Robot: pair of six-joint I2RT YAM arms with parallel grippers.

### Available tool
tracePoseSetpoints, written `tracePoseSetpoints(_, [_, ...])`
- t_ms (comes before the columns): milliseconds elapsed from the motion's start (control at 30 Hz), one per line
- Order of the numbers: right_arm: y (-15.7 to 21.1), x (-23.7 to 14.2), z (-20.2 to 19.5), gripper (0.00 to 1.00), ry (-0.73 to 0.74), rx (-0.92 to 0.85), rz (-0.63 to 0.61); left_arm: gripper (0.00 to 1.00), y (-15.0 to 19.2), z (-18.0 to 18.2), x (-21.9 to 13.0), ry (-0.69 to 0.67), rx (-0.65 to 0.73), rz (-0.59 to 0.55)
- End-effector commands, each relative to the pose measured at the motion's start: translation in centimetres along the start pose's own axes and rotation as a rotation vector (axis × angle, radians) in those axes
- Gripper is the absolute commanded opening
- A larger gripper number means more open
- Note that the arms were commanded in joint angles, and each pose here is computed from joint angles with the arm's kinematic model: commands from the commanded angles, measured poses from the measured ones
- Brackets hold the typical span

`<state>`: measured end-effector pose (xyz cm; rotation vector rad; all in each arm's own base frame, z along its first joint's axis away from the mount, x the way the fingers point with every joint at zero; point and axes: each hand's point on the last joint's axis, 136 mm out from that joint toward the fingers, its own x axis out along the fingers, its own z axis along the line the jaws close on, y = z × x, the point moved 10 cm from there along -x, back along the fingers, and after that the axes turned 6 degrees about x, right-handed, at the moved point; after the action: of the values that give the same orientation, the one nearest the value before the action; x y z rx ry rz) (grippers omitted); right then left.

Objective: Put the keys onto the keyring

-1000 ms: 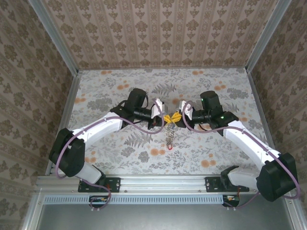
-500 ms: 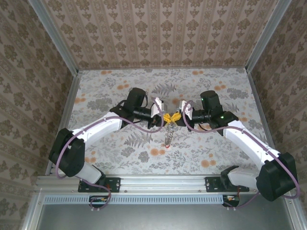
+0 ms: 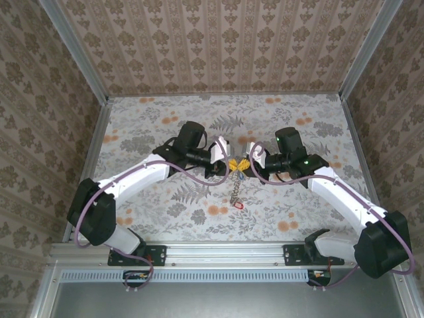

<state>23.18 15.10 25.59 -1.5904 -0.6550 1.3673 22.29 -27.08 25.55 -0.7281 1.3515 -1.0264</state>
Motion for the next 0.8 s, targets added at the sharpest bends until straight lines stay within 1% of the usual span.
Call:
tracePoseSetpoints(0, [-1.49, -0.57, 0.47, 0.00, 0.000, -0.063, -0.046, 0.18, -0.59, 0.39, 0.28, -0.013, 0.038, 0.025])
tracePoseSetpoints(267, [-1.59, -0.62, 0.58, 0.00, 0.000, -0.083, -0.076, 0.20, -0.68, 0.39, 0.60, 0.002, 0.040, 0.035])
tracePoseSetpoints(567, [-1.76, -0.77, 0.72, 0.00, -0.005, -0.087, -0.096, 0.20, -0.71, 0.28, 0.66, 0.008, 0.039, 0.036])
tracePoseSetpoints(633, [-1.74, -0.76, 0.79, 0.00, -0.008, -0.087, -0.096, 0.17, -0.78, 0.26, 0.61, 0.009, 0.039, 0.034])
tracePoseSetpoints(700, [-1.62, -0.74, 0.80, 0.00, -0.011, -0.083, -0.090, 0.08, -0.86, 0.27, 0.60, 0.009, 0.042, 0.029])
tracePoseSetpoints(767, [-1.36, -0.69, 0.82, 0.03, -0.007, -0.082, -0.075, 0.00, -1.05, 0.26, 0.49, 0.005, 0.047, 0.022])
